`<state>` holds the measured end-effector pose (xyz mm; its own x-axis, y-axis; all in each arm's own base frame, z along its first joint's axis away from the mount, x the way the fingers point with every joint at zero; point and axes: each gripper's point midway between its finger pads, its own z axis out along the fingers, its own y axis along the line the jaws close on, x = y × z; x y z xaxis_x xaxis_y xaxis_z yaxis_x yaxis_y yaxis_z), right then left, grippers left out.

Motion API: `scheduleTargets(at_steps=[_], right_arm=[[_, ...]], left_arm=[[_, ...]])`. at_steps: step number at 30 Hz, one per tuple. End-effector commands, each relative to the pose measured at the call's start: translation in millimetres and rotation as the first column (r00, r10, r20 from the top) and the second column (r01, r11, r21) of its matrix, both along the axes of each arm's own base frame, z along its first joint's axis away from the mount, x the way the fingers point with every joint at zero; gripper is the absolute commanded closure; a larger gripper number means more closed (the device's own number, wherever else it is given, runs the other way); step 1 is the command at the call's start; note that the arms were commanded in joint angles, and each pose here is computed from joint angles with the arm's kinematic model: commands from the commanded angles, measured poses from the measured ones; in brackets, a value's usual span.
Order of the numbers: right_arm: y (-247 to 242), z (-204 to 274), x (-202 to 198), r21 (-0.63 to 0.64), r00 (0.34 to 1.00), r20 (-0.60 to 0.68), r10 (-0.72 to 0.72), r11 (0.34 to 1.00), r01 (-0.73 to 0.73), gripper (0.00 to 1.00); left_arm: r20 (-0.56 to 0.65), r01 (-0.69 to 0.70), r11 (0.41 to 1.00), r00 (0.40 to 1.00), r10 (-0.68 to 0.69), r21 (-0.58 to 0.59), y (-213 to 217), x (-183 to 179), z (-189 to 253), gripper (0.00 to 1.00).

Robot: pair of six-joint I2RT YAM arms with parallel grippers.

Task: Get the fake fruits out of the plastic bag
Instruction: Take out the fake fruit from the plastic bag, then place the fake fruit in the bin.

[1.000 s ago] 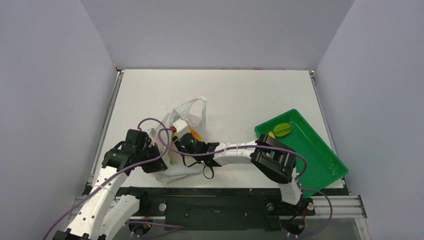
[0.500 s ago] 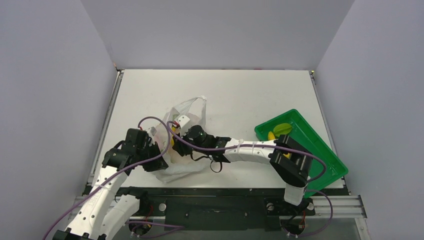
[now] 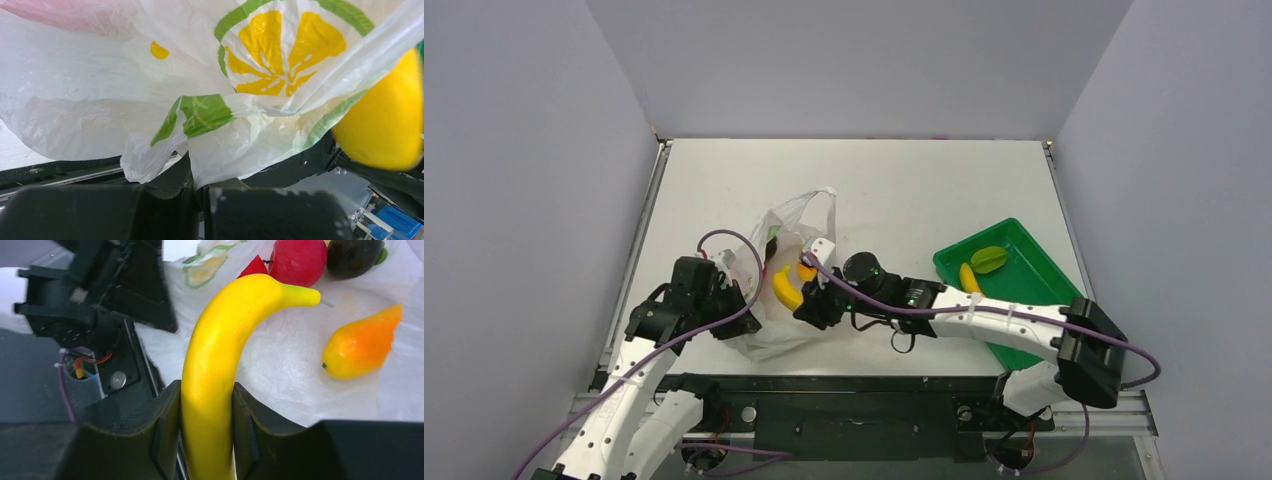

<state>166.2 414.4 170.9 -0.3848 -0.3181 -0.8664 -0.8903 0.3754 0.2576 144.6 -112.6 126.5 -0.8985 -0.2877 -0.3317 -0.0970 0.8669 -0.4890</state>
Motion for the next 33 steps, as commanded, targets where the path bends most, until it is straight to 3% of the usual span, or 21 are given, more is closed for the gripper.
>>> scheduleTargets(at_steps=[1,9,12,14,16,17,18,19,20,21,22,23,25,27,33], right_arm=[[-24,38,-14,0.088,0.997,0.073,0.026,0.996,-0.033,1.0],[-81,105,4,0.272,0.97,0.18,-0.162,0.956,0.109,1.0],[-122,117,32,0.354,0.905,0.202,-0.375,0.889,0.289,1.0],[-158,116,55,0.392,0.805,0.173,-0.568,0.789,0.473,1.0],[-204,107,77,0.4,0.631,0.121,-0.766,0.62,0.675,1.0],[-232,99,87,0.393,0.499,0.087,-0.862,0.49,0.778,1.0],[-253,94,91,0.38,0.417,0.075,-0.906,0.412,0.828,1.0],[-278,86,96,0.374,0.287,0.045,-0.957,0.282,0.883,1.0],[-299,78,98,0.349,0.206,0.048,-0.977,0.21,0.913,1.0],[-325,70,102,0.341,0.083,0.022,-0.996,0.085,0.936,1.0],[-339,58,101,0.304,0.03,0.041,-0.999,0.041,0.952,1.0],[-363,51,105,0.296,-0.076,0.002,-0.997,-0.072,0.952,1.0],[-394,28,109,0.231,-0.192,-0.009,-0.981,-0.189,0.954,1.0],[-417,3,113,0.155,-0.265,-0.011,-0.964,-0.263,0.952,1.0],[-455,-49,126,-0.079,-0.369,0.04,-0.928,-0.371,0.925,1.0]], left_arm=[[0.09,0.0,1.0,0.996,0.001,-0.017,-4,17,17,1.0],[0.074,0.006,1.0,0.997,-0.005,-0.018,-5,17,13,1.0],[0.072,0.002,1.0,0.997,-0.001,-0.017,-4,16,12,1.0],[0.074,0.001,1.0,0.997,0.0,-0.018,-4,16,12,1.0],[0.076,0.001,1.0,0.997,0.0,-0.019,-4,16,12,1.0],[0.076,0.002,1.0,0.997,0.0,-0.02,-4,15,12,1.0],[0.074,0.001,1.0,0.997,0.001,-0.021,-4,15,12,1.0],[0.073,0.001,1.0,0.997,0.001,-0.021,-4,15,11,1.0],[0.073,0.001,1.0,0.997,0.0,-0.022,-4,15,11,1.0],[0.072,0.002,1.0,0.997,0.0,-0.022,-4,15,11,1.0],[0.072,0.002,1.0,0.997,0.0,-0.022,-4,14,11,1.0],[0.072,0.002,1.0,0.997,0.0,-0.022,-4,14,11,1.0],[0.071,0.004,1.0,0.997,-0.003,-0.022,-4,14,11,1.0],[0.071,0.005,1.0,0.997,-0.004,-0.023,-5,14,11,1.0],[0.065,0.002,1.0,0.998,-0.001,-0.023,-5,16,10,1.0]])
